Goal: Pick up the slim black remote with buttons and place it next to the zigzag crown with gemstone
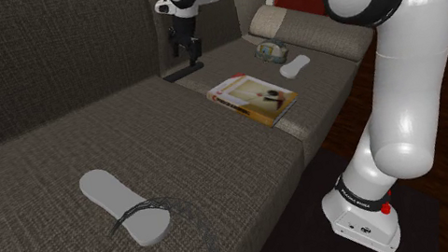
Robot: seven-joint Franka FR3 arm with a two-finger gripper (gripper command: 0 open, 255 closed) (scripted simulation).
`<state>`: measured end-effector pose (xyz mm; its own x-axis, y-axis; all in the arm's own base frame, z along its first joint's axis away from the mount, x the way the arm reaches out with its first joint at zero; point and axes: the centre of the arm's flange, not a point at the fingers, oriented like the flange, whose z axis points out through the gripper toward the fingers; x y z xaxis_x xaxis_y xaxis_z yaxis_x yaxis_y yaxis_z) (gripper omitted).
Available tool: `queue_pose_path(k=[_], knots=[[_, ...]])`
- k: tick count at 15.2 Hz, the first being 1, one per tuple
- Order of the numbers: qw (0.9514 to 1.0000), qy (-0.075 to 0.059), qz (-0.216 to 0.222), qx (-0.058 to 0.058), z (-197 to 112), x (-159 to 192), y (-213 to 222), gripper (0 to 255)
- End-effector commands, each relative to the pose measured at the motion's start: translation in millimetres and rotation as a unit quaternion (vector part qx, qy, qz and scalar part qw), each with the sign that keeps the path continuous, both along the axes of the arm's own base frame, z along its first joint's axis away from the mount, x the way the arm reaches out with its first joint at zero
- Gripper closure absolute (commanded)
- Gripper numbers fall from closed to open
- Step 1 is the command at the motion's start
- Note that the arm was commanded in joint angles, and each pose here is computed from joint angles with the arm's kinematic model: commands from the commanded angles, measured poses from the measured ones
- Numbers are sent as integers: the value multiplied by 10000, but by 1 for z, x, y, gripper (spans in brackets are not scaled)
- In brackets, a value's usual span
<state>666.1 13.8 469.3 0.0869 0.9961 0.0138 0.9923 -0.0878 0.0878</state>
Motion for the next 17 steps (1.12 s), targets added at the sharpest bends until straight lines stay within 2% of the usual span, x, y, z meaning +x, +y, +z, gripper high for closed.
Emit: queue_pose_path(k=[1,8,15,16,17], knots=[[9998,-14,185,-18,-10,9,6,0],[9998,-14,185,-18,-44,12,7,0],[9998,-14,185,-18,-44,12,7,0],[9998,-12,186,-19,-44,10,3,255],[9998,-11,187,-19,-46,13,2,255]])
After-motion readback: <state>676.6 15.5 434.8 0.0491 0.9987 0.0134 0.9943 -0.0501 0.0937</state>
